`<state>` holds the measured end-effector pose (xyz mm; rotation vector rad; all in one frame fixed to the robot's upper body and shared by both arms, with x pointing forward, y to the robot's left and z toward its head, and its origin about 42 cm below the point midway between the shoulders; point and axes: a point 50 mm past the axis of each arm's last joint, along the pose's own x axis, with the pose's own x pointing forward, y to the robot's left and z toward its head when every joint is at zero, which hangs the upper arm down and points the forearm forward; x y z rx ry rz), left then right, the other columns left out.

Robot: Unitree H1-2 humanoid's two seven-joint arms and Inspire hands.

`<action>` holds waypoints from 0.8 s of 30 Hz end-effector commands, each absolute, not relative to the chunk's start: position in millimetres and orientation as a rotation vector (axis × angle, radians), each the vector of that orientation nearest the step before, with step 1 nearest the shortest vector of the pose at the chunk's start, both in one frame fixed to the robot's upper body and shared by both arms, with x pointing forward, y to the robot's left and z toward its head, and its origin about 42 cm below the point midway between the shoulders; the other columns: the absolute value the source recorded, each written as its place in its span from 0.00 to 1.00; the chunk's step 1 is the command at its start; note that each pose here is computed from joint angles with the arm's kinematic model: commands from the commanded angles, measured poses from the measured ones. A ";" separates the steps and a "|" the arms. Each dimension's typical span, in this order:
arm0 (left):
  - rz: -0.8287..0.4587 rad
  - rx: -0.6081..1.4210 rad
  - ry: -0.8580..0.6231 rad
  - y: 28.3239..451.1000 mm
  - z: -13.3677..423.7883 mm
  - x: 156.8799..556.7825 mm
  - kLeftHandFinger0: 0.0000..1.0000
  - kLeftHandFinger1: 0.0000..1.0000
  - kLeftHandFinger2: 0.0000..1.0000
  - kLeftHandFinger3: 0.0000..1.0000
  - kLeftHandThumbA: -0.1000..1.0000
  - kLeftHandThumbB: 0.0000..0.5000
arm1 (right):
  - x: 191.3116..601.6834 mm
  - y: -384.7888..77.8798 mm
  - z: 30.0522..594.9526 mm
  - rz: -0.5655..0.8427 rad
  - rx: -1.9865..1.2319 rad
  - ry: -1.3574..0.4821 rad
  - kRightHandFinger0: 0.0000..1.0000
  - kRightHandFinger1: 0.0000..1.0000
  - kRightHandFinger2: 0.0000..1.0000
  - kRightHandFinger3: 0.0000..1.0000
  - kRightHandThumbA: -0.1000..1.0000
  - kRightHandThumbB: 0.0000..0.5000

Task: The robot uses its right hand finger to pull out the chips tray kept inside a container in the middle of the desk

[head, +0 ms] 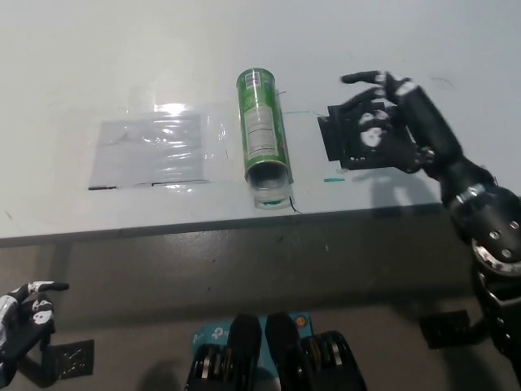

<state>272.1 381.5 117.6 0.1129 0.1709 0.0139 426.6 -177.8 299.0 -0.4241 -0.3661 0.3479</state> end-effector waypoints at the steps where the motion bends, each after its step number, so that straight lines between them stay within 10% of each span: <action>1: -0.003 0.128 0.131 385.0 132.4 277.9 0.14 0.14 0.17 0.53 0.18 0.30 | 435.3 -169.7 323.0 0.395 -0.515 -0.450 0.10 0.13 0.60 0.76 0.00 0.32; 15: -0.022 0.137 0.115 387.1 139.0 285.7 0.13 0.14 0.17 0.54 0.15 0.27 | 466.3 -150.2 317.7 0.525 -0.771 -0.453 0.26 0.35 0.62 0.71 0.00 0.31; 24: -0.025 0.143 0.113 388.2 143.5 286.2 0.15 0.14 0.17 0.56 0.11 0.21 | 471.9 -137.8 302.4 0.568 -0.902 -0.454 0.00 0.12 0.54 0.66 0.00 0.35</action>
